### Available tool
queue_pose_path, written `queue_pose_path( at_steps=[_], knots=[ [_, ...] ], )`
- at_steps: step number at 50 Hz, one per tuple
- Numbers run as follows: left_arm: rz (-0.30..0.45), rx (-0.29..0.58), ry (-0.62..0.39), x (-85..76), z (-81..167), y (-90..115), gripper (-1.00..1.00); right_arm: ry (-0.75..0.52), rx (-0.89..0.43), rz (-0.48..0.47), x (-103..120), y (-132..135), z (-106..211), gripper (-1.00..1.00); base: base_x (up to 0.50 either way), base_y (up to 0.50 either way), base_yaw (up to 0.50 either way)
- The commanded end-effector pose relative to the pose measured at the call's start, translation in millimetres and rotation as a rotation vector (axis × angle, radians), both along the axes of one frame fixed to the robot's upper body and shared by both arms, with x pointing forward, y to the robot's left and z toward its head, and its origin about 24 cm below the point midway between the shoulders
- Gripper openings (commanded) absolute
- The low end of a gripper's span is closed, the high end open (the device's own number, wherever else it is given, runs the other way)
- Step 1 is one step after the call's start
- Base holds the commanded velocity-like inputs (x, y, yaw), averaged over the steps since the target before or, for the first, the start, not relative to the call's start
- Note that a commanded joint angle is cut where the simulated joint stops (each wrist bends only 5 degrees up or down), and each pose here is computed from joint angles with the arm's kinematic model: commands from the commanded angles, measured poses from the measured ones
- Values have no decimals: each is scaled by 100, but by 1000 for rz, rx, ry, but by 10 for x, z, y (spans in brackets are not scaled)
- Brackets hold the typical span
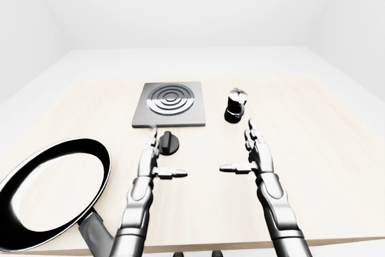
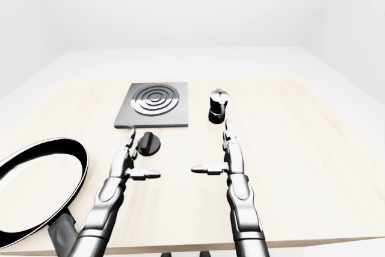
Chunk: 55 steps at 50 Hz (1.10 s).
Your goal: Turn on the stove.
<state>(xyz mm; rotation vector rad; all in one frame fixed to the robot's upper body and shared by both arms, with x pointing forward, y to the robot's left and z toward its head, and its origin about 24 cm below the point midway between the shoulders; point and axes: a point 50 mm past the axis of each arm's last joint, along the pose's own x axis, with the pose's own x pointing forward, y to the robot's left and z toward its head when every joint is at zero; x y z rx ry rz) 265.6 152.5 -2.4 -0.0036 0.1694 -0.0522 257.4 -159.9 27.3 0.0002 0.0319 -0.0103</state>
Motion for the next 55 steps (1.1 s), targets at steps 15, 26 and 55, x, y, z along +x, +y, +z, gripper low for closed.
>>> queue_pose_path(
  at_steps=[15,26,55],
  knots=[
    [-7,13,25,31,-63,-11,100,4,1,3,-6,4,-5,100,0,0,0],
    [-36,19,37,13,-100,-58,100,5,1,3,-1,1,-10,100,0,0,0],
    [-167,31,41,-100,-69,-272,100,7,-2,5,3,1,-26,100,0,0,0]
  ],
)
